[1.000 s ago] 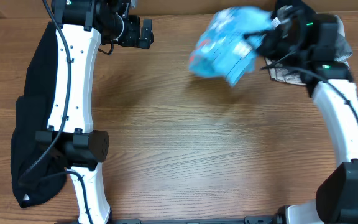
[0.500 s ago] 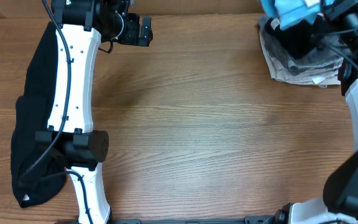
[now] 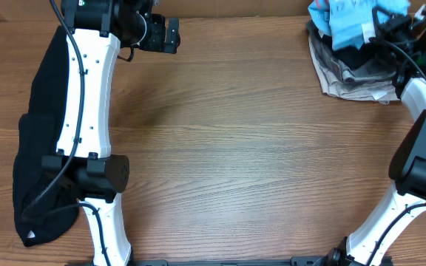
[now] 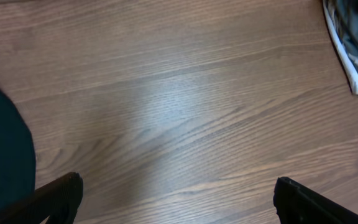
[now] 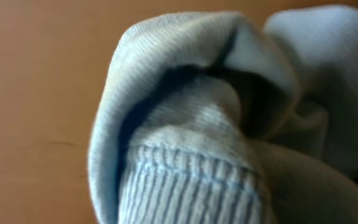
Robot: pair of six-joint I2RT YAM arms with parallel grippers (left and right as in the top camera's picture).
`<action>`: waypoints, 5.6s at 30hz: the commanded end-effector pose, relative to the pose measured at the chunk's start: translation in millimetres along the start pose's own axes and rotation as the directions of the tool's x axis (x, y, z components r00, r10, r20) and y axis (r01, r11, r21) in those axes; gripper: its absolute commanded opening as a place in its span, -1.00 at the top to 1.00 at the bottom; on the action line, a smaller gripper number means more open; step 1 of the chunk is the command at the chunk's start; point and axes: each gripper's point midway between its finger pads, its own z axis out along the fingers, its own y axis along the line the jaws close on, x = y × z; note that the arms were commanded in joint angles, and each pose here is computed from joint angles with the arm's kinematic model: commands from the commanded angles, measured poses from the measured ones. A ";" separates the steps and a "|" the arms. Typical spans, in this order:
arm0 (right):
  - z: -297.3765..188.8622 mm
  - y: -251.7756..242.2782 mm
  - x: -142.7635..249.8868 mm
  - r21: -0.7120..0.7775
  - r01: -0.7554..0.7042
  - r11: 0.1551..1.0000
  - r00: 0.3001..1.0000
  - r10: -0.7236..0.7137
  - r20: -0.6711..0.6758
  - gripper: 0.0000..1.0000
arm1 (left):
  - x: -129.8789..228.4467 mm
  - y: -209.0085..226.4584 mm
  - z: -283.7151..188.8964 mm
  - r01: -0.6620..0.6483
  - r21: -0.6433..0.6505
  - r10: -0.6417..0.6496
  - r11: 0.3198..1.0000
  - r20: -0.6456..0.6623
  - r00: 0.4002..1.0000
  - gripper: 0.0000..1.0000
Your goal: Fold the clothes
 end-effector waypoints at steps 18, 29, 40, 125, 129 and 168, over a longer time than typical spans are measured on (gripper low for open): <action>-90.8 -16.6 -13.0 0.293 0.220 0.930 0.973 -0.189 -0.129 -0.41 | -8.9 2.0 5.3 -0.007 -0.007 0.007 1.000 0.031 1.000 -1.00; -111.6 51.4 -30.9 0.394 0.557 0.731 0.815 -0.573 -0.091 -1.00 | -9.9 2.0 5.3 -0.008 -0.007 0.008 1.000 0.034 0.999 -1.00; -38.7 47.9 -50.4 0.484 0.663 0.570 0.635 -0.772 0.039 -1.00 | -9.9 1.6 5.4 -0.009 -0.007 0.009 1.000 0.035 0.999 -1.00; -186.1 263.3 83.1 0.205 0.740 0.641 0.664 -0.648 -0.373 -1.00 | -10.7 1.6 5.4 -0.009 -0.006 0.010 1.000 0.038 0.999 -1.00; -196.5 261.6 89.6 0.212 0.734 0.645 0.668 -0.631 -0.395 -1.00 | -10.7 1.6 5.4 -0.009 -0.006 0.010 1.000 0.038 0.999 -1.00; -219.8 294.7 169.4 0.005 0.859 0.511 0.506 -0.850 -0.145 -1.00 | -10.7 1.9 5.3 -0.009 -0.006 0.009 1.000 0.038 0.999 -1.00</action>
